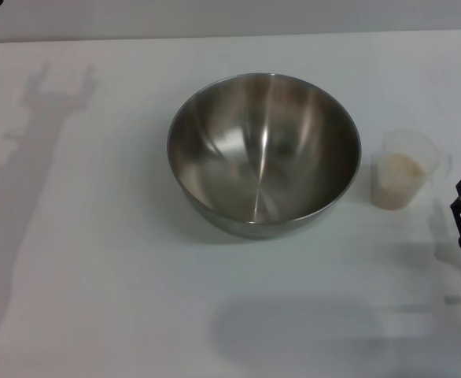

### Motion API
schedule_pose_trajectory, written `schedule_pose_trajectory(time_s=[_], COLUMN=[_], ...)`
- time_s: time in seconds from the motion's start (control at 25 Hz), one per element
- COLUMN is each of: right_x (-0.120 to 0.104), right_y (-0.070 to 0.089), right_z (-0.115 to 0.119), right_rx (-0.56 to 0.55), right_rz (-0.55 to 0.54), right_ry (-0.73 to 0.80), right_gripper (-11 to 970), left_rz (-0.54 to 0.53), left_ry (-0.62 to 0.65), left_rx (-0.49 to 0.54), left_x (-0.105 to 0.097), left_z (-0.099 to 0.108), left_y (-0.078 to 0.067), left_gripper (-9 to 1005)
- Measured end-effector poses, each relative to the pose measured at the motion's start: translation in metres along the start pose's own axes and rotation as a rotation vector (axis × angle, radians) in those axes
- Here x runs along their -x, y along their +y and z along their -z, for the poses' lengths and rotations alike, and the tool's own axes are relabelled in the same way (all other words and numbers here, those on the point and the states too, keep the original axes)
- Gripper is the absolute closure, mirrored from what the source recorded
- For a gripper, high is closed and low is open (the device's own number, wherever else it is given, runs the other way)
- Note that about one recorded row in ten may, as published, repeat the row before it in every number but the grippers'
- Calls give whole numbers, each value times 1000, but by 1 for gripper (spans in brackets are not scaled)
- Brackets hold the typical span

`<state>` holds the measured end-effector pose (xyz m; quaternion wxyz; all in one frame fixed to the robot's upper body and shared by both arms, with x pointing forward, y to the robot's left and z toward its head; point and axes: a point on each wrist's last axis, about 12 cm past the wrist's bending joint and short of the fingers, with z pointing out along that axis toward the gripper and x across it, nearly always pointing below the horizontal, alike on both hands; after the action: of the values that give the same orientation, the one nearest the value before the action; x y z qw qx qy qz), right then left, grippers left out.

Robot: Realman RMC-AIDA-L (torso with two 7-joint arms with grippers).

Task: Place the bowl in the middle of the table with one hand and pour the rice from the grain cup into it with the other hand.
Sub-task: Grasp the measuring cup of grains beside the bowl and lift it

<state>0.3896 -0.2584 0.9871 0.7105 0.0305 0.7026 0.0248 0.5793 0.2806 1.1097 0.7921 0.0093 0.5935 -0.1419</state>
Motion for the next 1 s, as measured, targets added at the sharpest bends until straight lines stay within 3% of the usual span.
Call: schedule_pose_trajectory(time_s=[1.0], right_x=[-10], right_y=[-2], right_z=[-25], right_rx=[25], right_rz=[33], right_ry=[97], right_gripper=[339], left_rz=[13], left_ry=[-25], left_rx=[-24], left_x=[4], left_z=[-2], left_y=[-8], left_gripper=[198])
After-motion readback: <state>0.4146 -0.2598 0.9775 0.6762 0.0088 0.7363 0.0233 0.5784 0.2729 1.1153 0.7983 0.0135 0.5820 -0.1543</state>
